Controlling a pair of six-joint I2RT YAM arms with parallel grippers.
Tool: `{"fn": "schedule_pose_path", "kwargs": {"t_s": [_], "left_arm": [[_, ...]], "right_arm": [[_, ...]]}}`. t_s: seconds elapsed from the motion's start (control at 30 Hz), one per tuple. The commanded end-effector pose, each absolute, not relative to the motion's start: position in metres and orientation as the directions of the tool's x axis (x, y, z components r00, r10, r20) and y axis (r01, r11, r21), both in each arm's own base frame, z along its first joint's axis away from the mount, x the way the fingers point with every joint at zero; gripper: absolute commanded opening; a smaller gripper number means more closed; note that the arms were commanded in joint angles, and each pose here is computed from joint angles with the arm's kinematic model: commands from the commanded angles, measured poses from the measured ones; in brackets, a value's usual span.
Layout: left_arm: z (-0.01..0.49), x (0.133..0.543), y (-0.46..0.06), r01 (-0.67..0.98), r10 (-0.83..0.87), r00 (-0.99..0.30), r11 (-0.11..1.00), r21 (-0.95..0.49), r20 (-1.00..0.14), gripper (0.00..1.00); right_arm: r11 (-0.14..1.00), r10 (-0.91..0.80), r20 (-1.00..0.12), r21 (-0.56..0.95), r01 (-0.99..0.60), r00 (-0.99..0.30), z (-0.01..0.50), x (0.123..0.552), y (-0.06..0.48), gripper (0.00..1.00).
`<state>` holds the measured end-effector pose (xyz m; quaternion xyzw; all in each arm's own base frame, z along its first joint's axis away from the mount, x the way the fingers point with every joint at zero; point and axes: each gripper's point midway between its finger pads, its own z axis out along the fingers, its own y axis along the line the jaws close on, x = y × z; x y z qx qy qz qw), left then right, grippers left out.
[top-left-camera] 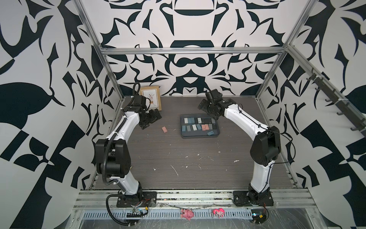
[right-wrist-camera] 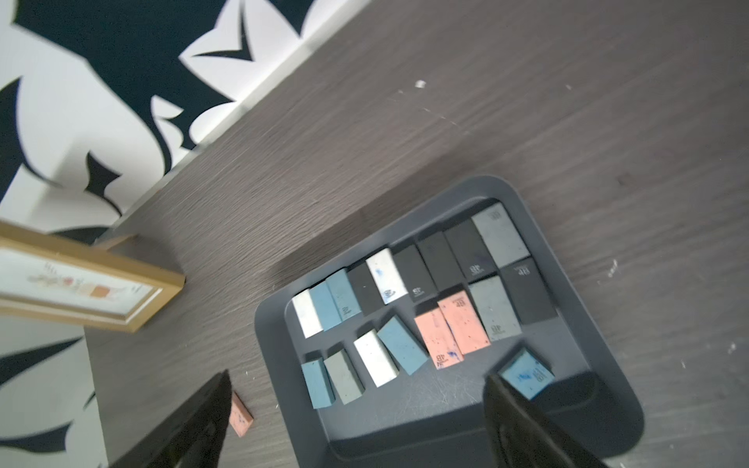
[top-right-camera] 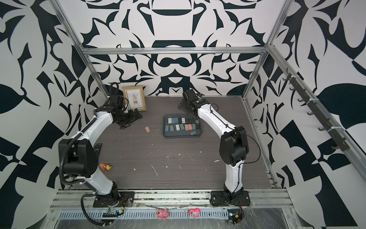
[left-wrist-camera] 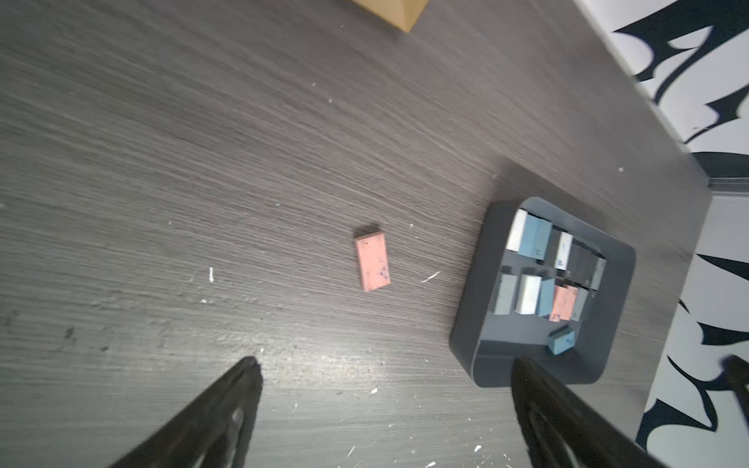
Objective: Put the eraser in the storage box
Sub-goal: Place the eraser in the storage box, then pick up the eraser from the center of the board.
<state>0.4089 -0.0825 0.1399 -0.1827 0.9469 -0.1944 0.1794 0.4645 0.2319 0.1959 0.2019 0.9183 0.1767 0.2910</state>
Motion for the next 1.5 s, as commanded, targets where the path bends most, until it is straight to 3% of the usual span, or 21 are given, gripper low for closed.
{"fn": "schedule_pose_path", "kwargs": {"t_s": [0.0,0.13,0.43,0.8,1.13,1.47], "left_arm": [[0.114,0.401,-0.083,-0.324,-0.412,-0.892,0.869,-0.375,-0.185,0.99],[0.092,0.408,-0.083,-0.344,-0.407,-0.902,0.879,-0.332,-0.144,0.98],[0.055,0.402,-0.095,-0.274,-0.29,-0.954,0.946,-0.176,-0.077,0.93],[0.036,0.41,-0.115,-0.246,-0.261,-0.964,0.948,-0.2,-0.051,0.86],[0.018,0.417,-0.118,-0.185,-0.188,-0.981,0.98,-0.074,-0.045,0.71],[-0.006,0.407,-0.116,-0.027,-0.025,-1.0,0.991,0.132,-0.017,0.41]], "right_arm": [[0.943,0.172,-0.574,0.33,-0.034,-0.8,0.215,0.456,0.265,0.98],[0.967,0.023,-0.611,0.214,-0.136,-0.791,0.208,0.441,0.275,0.98],[0.97,-0.047,-0.608,0.163,-0.182,-0.792,0.199,0.422,0.262,0.98],[0.97,-0.049,-0.621,0.156,-0.184,-0.782,0.204,0.417,0.255,0.98],[0.975,-0.011,-0.642,0.164,-0.151,-0.767,0.211,0.412,0.238,0.99],[0.98,0.044,-0.663,0.173,-0.096,-0.747,0.216,0.41,0.214,0.99]]}}
